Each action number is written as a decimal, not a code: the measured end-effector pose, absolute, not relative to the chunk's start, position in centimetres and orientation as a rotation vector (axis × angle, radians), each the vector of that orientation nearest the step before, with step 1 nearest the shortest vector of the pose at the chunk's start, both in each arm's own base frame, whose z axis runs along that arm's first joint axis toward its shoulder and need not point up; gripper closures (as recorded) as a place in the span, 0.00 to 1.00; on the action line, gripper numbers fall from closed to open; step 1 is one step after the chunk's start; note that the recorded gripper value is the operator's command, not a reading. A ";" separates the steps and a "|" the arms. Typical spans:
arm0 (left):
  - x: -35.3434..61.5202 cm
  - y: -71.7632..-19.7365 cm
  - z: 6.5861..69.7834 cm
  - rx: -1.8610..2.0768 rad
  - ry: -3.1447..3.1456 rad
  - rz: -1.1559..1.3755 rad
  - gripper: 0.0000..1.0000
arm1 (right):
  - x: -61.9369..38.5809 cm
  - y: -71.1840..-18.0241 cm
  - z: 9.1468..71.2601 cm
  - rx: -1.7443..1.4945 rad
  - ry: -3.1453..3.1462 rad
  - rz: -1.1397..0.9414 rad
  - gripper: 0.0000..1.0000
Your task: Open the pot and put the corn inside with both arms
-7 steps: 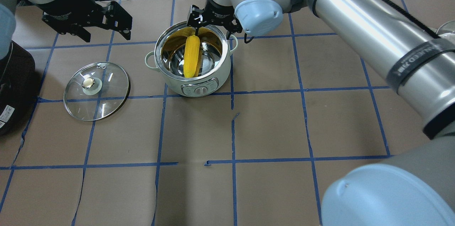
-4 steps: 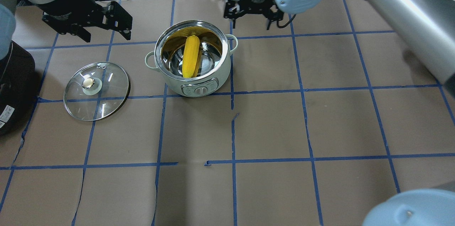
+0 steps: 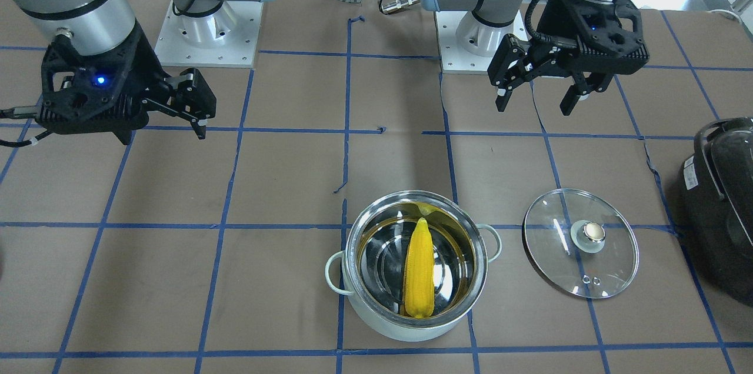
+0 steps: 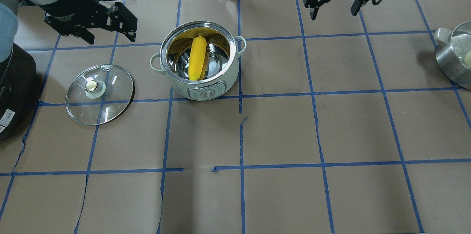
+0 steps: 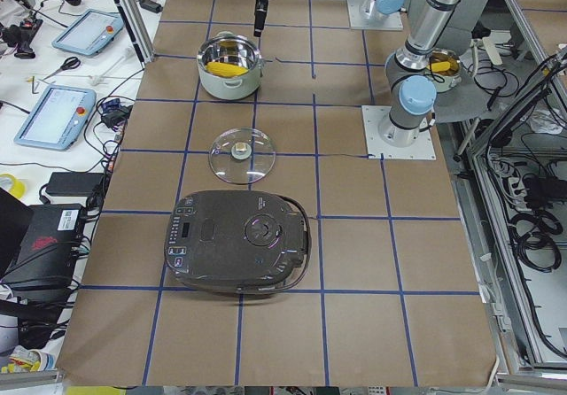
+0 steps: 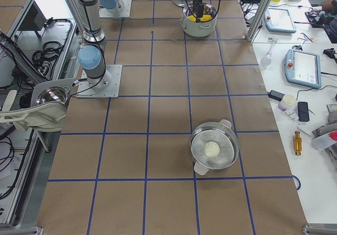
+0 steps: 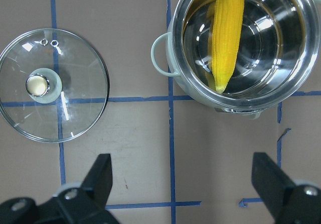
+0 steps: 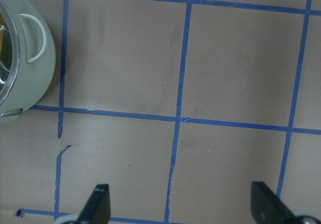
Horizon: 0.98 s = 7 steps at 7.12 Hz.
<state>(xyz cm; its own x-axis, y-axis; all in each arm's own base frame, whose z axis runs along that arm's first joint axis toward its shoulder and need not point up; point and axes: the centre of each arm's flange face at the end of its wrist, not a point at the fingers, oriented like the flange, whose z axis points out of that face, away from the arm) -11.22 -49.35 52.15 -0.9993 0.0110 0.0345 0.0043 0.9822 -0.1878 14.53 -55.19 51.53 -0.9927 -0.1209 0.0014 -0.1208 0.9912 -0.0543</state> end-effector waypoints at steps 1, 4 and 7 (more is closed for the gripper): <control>-11.2 -49.3 52.2 -0.012 -3.092 0.294 0.00 | 14.2 -53.6 51.1 -0.213 3.135 -0.139 0.00; -11.2 -49.3 52.1 -0.017 -3.092 0.291 0.00 | 13.8 -52.3 50.9 -0.219 3.168 -0.232 0.00; -11.2 -49.2 52.0 -0.020 -3.096 0.289 0.00 | 14.3 -52.7 52.1 -0.211 3.154 -0.281 0.00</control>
<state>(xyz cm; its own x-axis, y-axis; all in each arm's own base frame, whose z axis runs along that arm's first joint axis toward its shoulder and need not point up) -11.20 -49.21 52.05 -0.9994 0.0159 0.0303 0.0100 0.9827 -0.1850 14.33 -52.72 52.11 -0.9906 -0.1295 0.0433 -0.1351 0.9755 -0.1736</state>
